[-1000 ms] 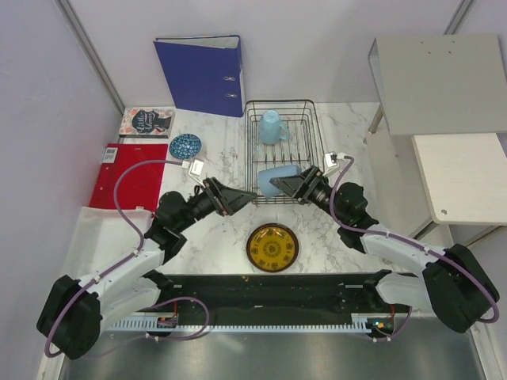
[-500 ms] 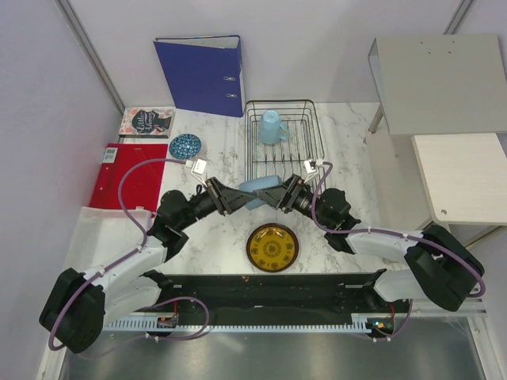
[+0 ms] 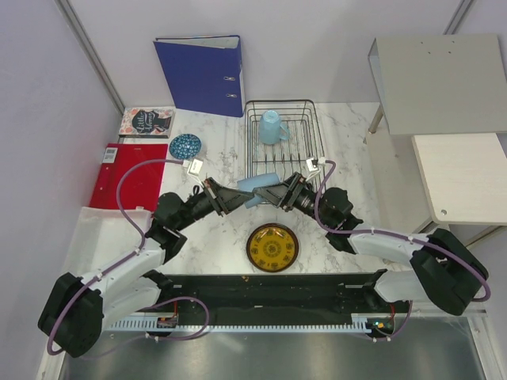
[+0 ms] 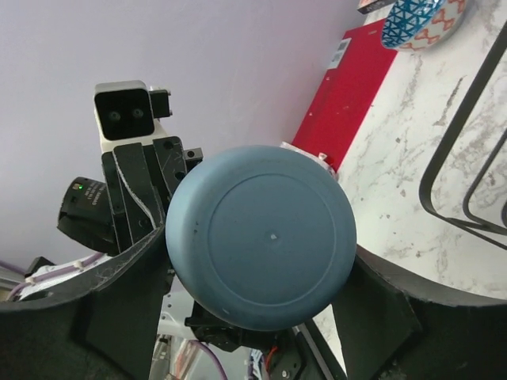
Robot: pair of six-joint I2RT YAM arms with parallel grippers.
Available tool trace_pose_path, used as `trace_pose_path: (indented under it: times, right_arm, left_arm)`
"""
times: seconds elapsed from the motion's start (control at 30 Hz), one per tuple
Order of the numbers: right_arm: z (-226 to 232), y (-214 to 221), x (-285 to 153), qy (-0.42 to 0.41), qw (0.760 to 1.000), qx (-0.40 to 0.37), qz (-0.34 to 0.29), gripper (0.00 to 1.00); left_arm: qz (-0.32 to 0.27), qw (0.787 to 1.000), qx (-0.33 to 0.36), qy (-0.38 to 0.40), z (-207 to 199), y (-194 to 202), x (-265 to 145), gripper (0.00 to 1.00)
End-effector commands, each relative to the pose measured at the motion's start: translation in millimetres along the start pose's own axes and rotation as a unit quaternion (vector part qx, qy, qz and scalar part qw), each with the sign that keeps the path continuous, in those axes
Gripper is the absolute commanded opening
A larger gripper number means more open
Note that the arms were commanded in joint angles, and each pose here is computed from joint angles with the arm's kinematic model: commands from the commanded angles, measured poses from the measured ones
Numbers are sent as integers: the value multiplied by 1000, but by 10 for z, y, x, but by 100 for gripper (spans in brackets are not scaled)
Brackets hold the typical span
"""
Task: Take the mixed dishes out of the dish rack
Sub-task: Pick up the cup from the dish rack, then place the cup at the center of the board.
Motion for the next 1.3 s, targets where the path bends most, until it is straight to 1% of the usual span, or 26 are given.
trace_pose_path:
  times: [0.0, 0.03, 0.07, 0.1, 0.17, 0.2, 0.27, 0.3, 0.33, 0.37, 0.4, 0.43, 0.47, 0.5, 0.53, 0.57, 0.6, 0.63, 0.67, 0.7, 0.73, 0.8, 0.9, 1.0, 1.1, 1.27]
  right_arm:
    - [82, -115, -31, 61, 994, -80, -33, 83]
    - [89, -153, -57, 75, 990, -108, -41, 94]
    - [233, -211, -89, 70, 988, -123, -58, 98]
    - [174, -246, -131, 106, 983, -134, -72, 98]
    - [310, -360, -183, 123, 972, -172, -100, 98]
    - [251, -398, -237, 159, 964, -183, -112, 98]
    - [347, -472, -291, 170, 954, -208, -131, 98]
    - [297, -509, -352, 203, 944, -216, -146, 98]
    - [305, -538, -384, 213, 939, -223, -154, 98]
    - [359, -576, -426, 218, 934, -229, -168, 98]
    - [301, -584, -487, 245, 925, -237, -168, 98]
    - [285, -635, -530, 266, 914, -242, -189, 98]
    - [324, -669, -546, 274, 908, -246, -199, 98]
    - [257, -667, -612, 305, 898, -252, -193, 98]
    - [243, -693, -640, 319, 890, -257, -202, 98]
    - [240, -699, -653, 325, 887, -259, -203, 98]
    - [215, -701, -673, 333, 882, -264, -202, 98]
    - [211, -700, -678, 334, 882, -263, -202, 98]
    - [200, -698, -682, 335, 882, -264, -201, 98]
    - [191, -693, -678, 336, 882, -265, -198, 98]
    - [193, -690, -673, 335, 883, -265, -196, 98]
    - [190, -685, -650, 335, 884, -264, -192, 98]
    - [194, -677, -633, 336, 885, -267, -182, 98]
    - [190, -668, -646, 335, 885, -270, -177, 98]
    - [176, -652, -662, 334, 886, -270, -172, 98]
    - [100, -629, -660, 342, 885, -271, -162, 98]
  left_arm:
    - [15, 999, 40, -30, -9, -48, -7, 2]
    - [16, 998, 48, -38, -9, -76, -8, 2]
    - [24, 997, 50, -52, 2, -76, -27, 2]
    - [21, 996, 66, -53, -22, -136, -16, 2]
    - [20, 995, 78, -64, -33, -192, -32, 2]
    - [23, 993, 86, -71, -37, -228, -35, 2]
    - [19, 992, 96, -81, -41, -288, -43, 2]
    - [24, 990, 104, -93, -47, -326, -59, 2]
    - [25, 989, 110, -99, -54, -357, -65, 2]
    - [24, 985, 117, -126, -21, -394, -72, 2]
    - [54, 974, 132, -174, 21, -440, -93, 2]
    - [76, 963, 136, -221, 87, -458, -125, 2]
    - [54, 942, 164, -289, 82, -734, -98, 2]
    - [97, 915, 184, -345, 269, -728, -75, 2]
    - [167, 872, 169, -429, 447, -633, -233, 2]
    - [176, 838, 177, -485, 555, -728, -271, 2]
    - [176, 824, 187, -505, 561, -940, -262, 2]
    - [222, 799, 177, -531, 747, -882, -258, 2]
    - [234, 782, 175, -551, 820, -927, -282, 2]
    - [227, 776, 173, -563, 849, -1056, -232, 2]
    - [239, 761, 160, -582, 1005, -1068, -238, 2]
    - [252, 753, 145, -590, 1136, -1130, -208, 2]
    - [279, 719, 99, -628, 1479, -1222, -304, 2]
    - [291, 707, 87, -639, 1655, -1226, -305, 2]
    - [300, 685, 82, -659, 1833, -1256, -368, 2]
    - [322, 678, 68, -657, 2041, -1211, -356, 2]
Point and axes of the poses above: each gripper's point midway between its finger pads, its own x axis out along the fingers, its own z axis along the line the jaws close on, y = z × x, the point moved 8 cm from there along -x, back along the fingers, and after that the axes turned 15 degrees about x, right-handed, at the moved point
